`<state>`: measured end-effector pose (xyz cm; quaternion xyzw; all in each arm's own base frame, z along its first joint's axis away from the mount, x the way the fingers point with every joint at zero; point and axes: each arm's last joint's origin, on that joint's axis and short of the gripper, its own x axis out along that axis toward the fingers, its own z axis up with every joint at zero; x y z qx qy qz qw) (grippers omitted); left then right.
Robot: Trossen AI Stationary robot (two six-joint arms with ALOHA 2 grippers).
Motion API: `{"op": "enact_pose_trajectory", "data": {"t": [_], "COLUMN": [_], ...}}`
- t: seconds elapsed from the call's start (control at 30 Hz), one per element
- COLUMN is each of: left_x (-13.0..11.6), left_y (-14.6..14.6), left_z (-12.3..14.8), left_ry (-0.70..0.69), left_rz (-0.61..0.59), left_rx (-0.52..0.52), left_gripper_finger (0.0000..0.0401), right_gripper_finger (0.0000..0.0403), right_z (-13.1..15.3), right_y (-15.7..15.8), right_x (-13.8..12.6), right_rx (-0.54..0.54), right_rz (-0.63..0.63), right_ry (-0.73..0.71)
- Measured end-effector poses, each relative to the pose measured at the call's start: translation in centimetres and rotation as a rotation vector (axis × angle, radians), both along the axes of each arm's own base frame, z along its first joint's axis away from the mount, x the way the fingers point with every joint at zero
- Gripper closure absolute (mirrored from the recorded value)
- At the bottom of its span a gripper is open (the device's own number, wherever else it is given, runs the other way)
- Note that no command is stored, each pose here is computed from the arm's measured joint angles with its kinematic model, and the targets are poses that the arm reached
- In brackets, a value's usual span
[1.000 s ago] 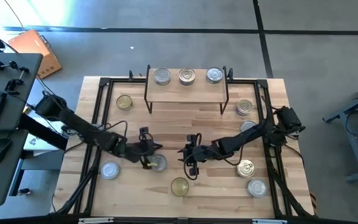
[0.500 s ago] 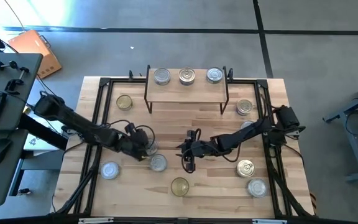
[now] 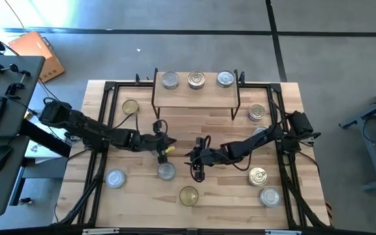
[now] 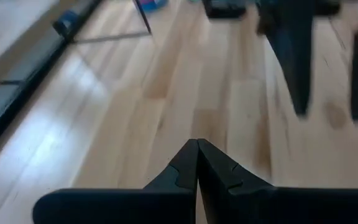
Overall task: Stack canned seafood by type on shelf
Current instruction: Put the blue tuna can on the shelf
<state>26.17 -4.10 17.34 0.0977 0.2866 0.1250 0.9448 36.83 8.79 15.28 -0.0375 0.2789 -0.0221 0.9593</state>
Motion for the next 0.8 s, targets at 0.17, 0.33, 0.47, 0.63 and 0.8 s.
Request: {"op": "enact_pose_trajectory", "data": {"t": [0.17,0.33,0.47,0.63,0.8], "left_x": [-2.1,-3.6,-2.0,1.9,4.3], "left_y": [-0.8,-0.6,-0.1,0.7,0.0], "left_z": [0.0,-1.3,-2.1,-3.8,-3.5], "left_ry": [0.203,0.355,0.343,0.193,0.197], "left_rz": [0.091,0.192,0.104,-0.052,-0.121], "left_rx": [-0.114,-0.136,-0.033,-0.008,0.046], "left_gripper_finger": [0.0401,0.0401,0.0401,0.0401,0.0401], "right_gripper_finger": [0.0258,0.0258,0.0258,0.0258,0.0258], "right_z": [0.0,0.1,0.1,0.1,0.0], "right_y": [0.0,0.0,0.0,0.3,0.8], "right_x": [0.0,0.1,0.1,0.0,-0.3], "right_rx": [0.007,0.014,0.003,-0.006,-0.015], "right_rz": [-0.005,-0.007,0.000,0.011,0.023], "right_ry": [-0.001,-0.010,-0.013,-0.014,0.005]}}
